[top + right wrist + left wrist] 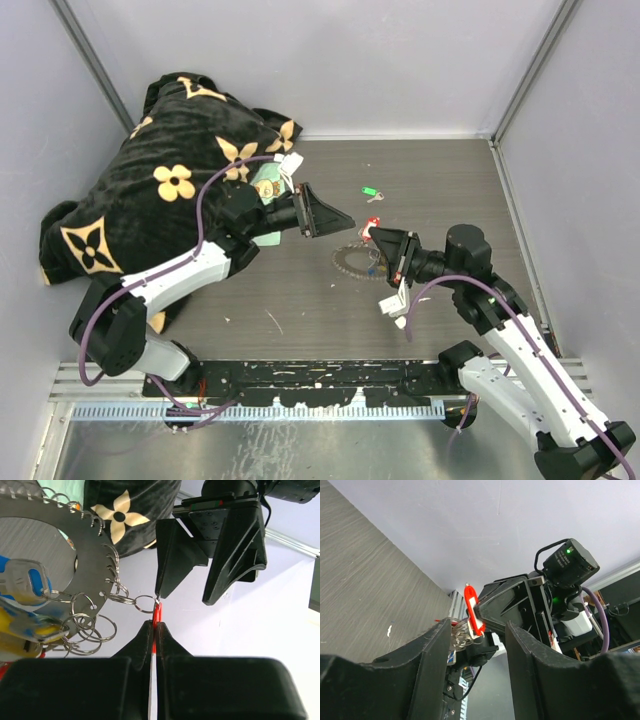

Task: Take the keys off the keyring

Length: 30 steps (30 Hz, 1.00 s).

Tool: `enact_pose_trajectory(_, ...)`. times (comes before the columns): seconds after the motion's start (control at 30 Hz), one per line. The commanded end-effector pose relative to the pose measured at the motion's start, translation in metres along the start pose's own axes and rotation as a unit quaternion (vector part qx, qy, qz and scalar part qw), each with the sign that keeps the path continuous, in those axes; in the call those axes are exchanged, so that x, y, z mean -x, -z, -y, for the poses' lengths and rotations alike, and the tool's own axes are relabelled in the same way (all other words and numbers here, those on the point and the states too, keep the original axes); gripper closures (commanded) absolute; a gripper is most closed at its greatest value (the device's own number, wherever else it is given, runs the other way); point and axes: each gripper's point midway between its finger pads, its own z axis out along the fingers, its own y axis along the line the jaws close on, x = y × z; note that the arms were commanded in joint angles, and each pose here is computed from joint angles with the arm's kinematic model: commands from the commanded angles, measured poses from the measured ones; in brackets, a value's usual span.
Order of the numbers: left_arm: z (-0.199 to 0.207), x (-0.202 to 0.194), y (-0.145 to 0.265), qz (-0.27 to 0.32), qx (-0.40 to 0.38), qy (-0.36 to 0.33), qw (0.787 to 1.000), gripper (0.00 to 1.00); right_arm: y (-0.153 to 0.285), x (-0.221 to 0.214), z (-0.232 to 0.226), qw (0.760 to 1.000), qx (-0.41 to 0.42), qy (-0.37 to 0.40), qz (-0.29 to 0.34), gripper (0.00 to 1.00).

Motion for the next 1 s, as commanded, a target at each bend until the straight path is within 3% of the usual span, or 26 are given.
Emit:
enact_pose_trajectory(0.0,0.013,-0.005,0.001,-0.01,-0.018,-0.004,1.0,0.52,0.009,0.005,0.046,0.974,-0.053,0.219,-0.01,0.99)
enact_pose_trajectory(0.47,0.019,-0.028,-0.012,-0.042,-0.028,0.021,0.998,0.61,0.005,0.009,0.04,0.972,-0.05,0.231,-0.002,0.99)
enact_pose_trajectory(0.7,0.0,-0.031,-0.008,-0.051,0.034,0.009,0.998,0.59,0.007,0.009,0.042,0.971,-0.051,0.233,-0.004,0.99)
enact_pose_trajectory(0.97,0.004,-0.028,-0.005,-0.047,0.039,-0.001,0.998,0.57,0.009,0.011,0.041,0.971,-0.049,0.235,-0.004,0.99)
